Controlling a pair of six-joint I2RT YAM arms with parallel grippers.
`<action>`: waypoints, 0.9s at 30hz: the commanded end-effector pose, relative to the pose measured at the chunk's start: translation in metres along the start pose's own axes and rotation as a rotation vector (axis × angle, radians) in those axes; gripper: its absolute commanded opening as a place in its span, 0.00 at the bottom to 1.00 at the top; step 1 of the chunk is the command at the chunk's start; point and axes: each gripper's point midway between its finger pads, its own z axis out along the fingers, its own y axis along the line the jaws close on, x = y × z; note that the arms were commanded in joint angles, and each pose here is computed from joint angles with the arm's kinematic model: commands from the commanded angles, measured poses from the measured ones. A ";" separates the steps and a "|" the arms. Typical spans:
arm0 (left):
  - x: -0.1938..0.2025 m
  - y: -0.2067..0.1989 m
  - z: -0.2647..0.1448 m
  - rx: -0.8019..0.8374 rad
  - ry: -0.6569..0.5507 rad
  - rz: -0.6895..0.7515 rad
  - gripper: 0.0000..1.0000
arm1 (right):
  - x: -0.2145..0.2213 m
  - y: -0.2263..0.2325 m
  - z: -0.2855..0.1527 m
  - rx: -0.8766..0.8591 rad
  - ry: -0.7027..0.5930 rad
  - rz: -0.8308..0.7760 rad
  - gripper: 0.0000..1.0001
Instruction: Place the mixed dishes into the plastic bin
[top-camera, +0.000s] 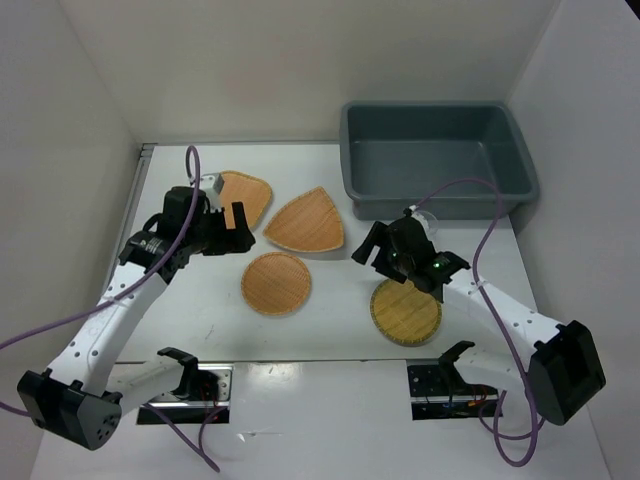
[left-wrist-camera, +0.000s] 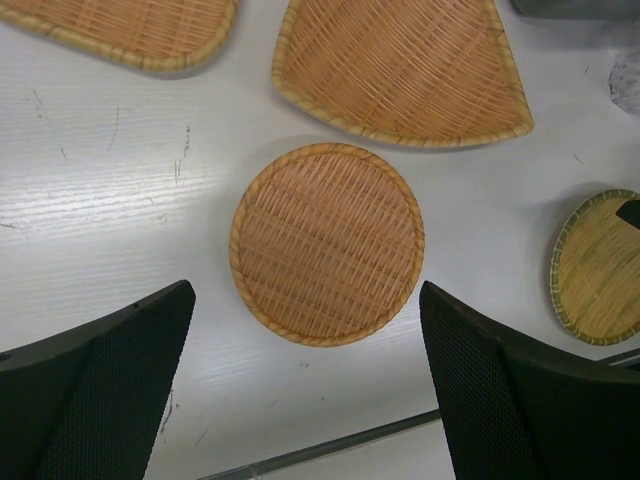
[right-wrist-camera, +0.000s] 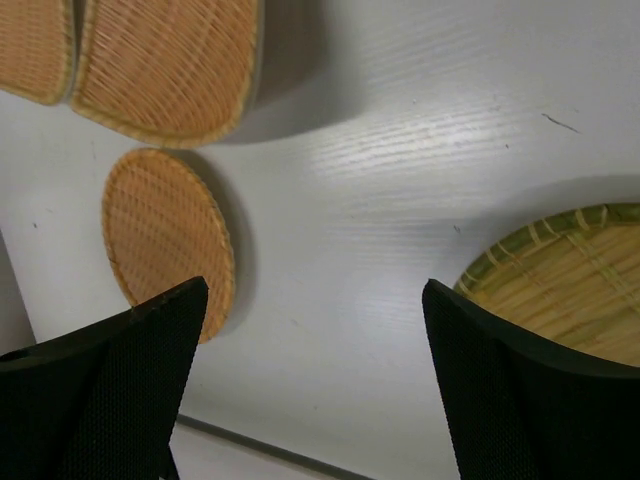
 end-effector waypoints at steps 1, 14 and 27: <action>-0.021 -0.006 -0.001 0.024 -0.094 0.057 1.00 | -0.031 0.028 0.007 -0.085 -0.120 0.092 0.88; -0.006 -0.018 0.002 0.006 -0.092 0.162 1.00 | -0.044 0.048 0.060 -0.029 -0.190 0.160 0.53; -0.001 -0.021 0.007 0.001 -0.064 0.166 1.00 | -0.034 0.083 0.097 -0.070 -0.234 0.187 0.49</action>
